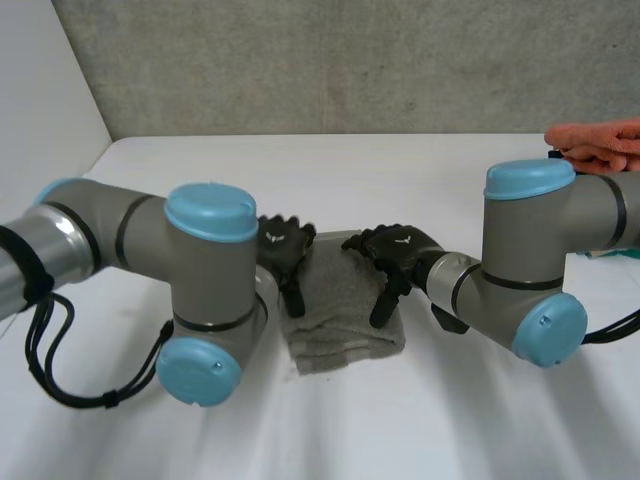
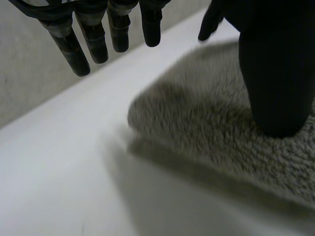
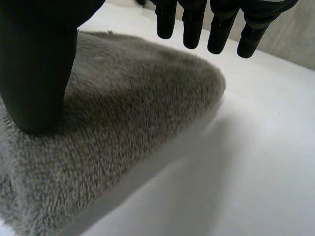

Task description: Fold the laundry.

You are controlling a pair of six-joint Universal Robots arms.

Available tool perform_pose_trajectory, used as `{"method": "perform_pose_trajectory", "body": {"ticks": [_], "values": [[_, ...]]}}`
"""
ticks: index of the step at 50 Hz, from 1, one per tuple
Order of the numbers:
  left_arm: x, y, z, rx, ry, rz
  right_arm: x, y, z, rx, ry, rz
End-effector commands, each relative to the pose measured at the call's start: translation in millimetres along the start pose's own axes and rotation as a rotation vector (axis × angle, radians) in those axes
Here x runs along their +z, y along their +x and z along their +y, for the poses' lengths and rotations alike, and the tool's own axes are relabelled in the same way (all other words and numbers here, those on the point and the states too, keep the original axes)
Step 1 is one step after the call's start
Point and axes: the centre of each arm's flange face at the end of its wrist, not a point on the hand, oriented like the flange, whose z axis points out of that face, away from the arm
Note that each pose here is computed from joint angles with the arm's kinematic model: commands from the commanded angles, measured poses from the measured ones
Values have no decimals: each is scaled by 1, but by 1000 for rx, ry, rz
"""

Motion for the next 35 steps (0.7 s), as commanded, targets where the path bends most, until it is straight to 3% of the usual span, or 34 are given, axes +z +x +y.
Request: {"method": "perform_pose_trajectory", "body": {"ticks": [1, 6, 14, 21, 26, 35], "values": [[-23, 18, 22, 53, -104, 17, 6, 1, 8, -33, -19, -3], [-40, 33, 23, 78, -101, 55, 7, 1, 10, -135, -25, -4], [-38, 29, 8, 63, -55, 41, 2, 1, 3, -266, -18, 11], [-47, 11, -40, 14, 79, 7, -26, 2, -28, -301, 71, 53], [-58, -17, -74, -29, 182, -34, -42, -9, -11, -315, 123, 63], [-65, -18, -90, -24, 262, 220, -64, -52, 40, -363, 219, 20]]}}
